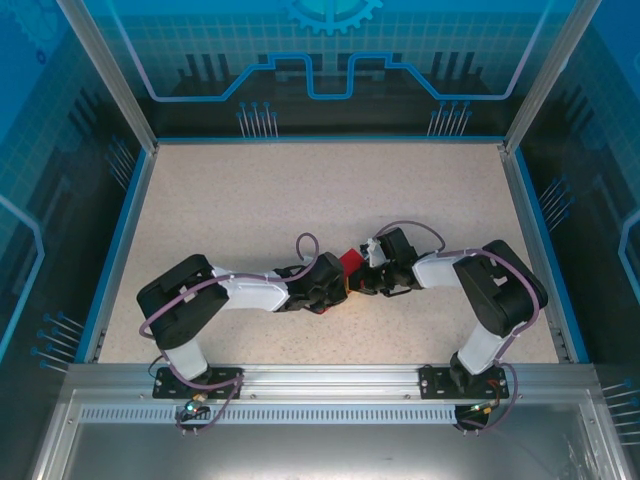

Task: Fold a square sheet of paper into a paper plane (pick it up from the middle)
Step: First fold in half a square sheet of paper at the center of the table.

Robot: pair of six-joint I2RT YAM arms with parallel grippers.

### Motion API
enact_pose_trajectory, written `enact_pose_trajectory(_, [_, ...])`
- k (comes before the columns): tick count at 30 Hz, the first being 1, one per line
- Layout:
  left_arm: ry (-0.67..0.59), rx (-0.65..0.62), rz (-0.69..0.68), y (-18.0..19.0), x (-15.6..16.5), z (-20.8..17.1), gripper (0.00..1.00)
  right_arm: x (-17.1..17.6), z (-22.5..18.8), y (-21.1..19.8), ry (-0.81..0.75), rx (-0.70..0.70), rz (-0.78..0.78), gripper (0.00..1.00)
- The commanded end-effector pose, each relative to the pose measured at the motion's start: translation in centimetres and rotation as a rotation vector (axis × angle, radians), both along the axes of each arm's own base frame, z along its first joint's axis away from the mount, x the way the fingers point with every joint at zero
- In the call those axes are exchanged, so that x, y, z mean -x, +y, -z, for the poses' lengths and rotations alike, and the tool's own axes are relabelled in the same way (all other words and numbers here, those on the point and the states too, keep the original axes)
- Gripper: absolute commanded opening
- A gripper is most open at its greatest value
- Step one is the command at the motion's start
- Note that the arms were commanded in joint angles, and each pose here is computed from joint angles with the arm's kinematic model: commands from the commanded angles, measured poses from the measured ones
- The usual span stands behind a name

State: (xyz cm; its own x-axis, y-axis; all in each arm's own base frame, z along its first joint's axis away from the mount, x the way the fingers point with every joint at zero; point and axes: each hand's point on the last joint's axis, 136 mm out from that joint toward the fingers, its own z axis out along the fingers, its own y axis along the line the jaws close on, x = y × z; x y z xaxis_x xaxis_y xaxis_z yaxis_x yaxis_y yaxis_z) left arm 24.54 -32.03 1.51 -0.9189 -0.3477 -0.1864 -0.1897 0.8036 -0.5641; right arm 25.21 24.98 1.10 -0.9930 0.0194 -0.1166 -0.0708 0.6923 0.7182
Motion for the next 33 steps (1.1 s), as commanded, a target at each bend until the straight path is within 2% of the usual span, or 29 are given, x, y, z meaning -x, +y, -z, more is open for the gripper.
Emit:
enact_pose_trajectory(1, [0.038,-0.085,-0.015,1.3,0.7,1.6,0.0,0.7,1.2,-0.3,0.034,0.043,-0.022,0.0])
enact_pose_trajectory(6, [0.099,-0.138,-0.04,2.6,1.7,2.8,0.0,-0.3,1.2,-1.6,0.02,0.067,0.006,0.0])
enact_pose_trajectory(11, [0.165,-0.19,-0.07,4.4,3.1,4.1,0.0,-2.3,1.7,-5.0,-0.018,0.111,0.08,0.0])
enact_pose_trajectory(14, [0.192,-0.207,-0.088,5.0,3.7,4.6,0.0,-3.7,2.3,-7.9,-0.056,0.186,0.15,0.0])
enact_pose_trajectory(23, [0.196,-0.202,-0.095,5.3,4.0,4.9,0.0,-6.8,1.3,-12.4,-0.086,0.27,0.368,0.0])
enact_pose_trajectory(27, [0.175,-0.197,-0.062,4.7,3.5,4.3,0.0,-7.3,-2.1,-12.0,-0.172,0.215,0.383,0.0])
enact_pose_trajectory(30, [0.163,-0.191,-0.051,4.2,3.2,4.0,0.0,-6.4,-4.7,-10.3,-0.226,0.158,0.329,0.0])
enact_pose_trajectory(33, [0.158,-0.188,-0.042,3.7,2.9,3.8,0.0,-4.7,-5.3,-7.6,-0.202,0.094,0.244,0.0])
